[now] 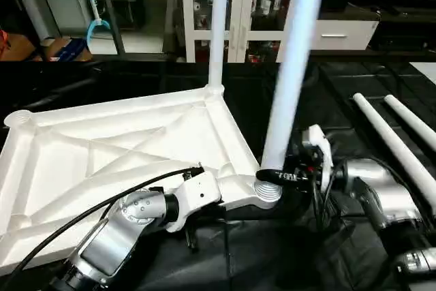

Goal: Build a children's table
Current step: Insert table leg to table base

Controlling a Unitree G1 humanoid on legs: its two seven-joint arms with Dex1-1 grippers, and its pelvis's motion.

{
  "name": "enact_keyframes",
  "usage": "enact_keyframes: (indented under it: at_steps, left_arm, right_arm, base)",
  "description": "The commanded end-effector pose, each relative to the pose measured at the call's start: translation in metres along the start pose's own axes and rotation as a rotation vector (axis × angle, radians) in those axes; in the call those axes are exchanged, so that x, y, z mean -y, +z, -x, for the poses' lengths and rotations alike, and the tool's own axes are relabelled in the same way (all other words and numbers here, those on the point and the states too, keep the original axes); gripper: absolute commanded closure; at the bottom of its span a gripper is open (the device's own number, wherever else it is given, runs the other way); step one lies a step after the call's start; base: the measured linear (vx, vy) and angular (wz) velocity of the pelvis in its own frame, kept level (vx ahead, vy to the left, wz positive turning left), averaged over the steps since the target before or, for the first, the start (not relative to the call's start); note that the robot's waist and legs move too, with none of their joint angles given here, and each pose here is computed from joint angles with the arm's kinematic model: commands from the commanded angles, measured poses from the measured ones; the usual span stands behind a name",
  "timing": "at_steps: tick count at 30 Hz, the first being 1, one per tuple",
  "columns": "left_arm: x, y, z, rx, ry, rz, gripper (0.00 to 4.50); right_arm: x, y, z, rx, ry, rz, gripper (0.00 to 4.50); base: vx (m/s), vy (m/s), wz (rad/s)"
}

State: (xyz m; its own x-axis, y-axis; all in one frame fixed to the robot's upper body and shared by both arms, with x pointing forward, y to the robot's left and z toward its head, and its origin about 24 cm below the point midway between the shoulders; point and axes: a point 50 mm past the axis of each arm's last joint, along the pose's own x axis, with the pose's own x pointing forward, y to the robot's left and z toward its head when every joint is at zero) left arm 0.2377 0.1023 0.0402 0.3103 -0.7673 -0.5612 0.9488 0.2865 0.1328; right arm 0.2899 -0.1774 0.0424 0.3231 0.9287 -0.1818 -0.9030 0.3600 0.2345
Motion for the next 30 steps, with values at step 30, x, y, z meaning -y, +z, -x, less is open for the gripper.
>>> enact_keyframes:
  at_steps: [30]
  left_arm:
    - [-0.001, 0.012, -0.005, 0.035, 0.010, -0.073, 4.50]
  right_arm:
    - [-0.027, -0.071, 0.011, -0.228, -0.182, 0.117, 2.59]
  base:
    - [0.000, 0.000, 0.00]
